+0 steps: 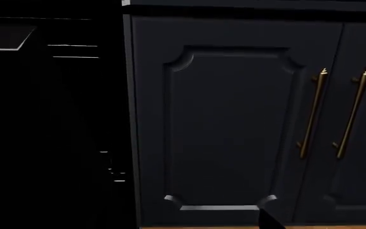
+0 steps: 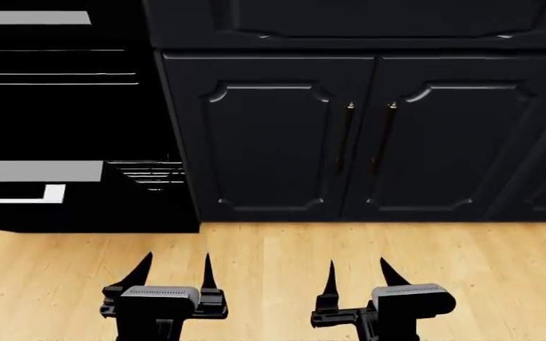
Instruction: Close the dishwasher door
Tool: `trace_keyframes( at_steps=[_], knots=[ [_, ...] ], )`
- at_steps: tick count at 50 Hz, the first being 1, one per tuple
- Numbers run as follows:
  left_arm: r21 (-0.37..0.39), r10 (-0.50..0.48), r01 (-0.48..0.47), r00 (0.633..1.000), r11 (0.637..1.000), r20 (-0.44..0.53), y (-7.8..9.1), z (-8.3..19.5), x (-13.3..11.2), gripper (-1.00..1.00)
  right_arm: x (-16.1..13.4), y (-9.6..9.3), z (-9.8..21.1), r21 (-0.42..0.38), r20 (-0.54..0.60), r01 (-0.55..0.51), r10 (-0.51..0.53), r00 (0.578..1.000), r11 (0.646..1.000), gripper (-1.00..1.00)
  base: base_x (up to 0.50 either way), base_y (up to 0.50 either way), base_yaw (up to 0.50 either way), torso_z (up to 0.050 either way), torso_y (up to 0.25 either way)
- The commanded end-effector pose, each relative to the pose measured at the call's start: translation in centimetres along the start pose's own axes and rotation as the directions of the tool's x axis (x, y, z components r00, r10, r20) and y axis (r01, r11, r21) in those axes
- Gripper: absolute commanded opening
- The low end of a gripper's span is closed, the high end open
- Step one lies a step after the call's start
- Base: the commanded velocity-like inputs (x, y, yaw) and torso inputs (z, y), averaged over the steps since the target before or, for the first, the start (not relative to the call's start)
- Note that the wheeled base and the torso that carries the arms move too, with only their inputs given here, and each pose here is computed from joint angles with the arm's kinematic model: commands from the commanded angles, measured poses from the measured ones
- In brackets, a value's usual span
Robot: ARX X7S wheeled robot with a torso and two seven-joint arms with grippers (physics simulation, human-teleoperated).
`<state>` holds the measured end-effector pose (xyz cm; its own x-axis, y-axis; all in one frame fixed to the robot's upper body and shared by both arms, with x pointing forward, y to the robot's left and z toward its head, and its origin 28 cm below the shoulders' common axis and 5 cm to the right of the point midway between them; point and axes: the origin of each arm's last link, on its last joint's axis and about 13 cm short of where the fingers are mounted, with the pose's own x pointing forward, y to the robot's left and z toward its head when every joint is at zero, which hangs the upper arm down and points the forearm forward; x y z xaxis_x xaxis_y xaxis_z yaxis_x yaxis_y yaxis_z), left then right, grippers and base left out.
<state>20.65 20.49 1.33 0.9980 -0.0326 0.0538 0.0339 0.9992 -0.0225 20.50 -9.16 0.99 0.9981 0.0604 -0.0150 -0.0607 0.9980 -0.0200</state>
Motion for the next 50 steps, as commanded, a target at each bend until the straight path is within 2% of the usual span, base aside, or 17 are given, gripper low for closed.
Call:
trace_keyframes(
  at_steps=[1, 50],
  knots=[
    [0.0, -0.001, 0.001, 1.0, 1.0, -0.001, -0.02, -0.05, 0.02, 1.0, -0.06, 0.04, -0.05, 0.0, -0.001, -0.001, 0.001, 1.0, 1.0, 1.0, 0.0, 0.0, 0.0, -0.05, -0.01],
    [-0.001, -0.001, 0.001, 1.0, 1.0, -0.001, -0.02, -0.05, 0.02, 1.0, -0.14, 0.06, 0.0, -0.001, -0.001, -0.004, 0.004, 1.0, 1.0, 1.0, 0.0, 0.0, 0.0, -0.05, -0.009]
  ],
)
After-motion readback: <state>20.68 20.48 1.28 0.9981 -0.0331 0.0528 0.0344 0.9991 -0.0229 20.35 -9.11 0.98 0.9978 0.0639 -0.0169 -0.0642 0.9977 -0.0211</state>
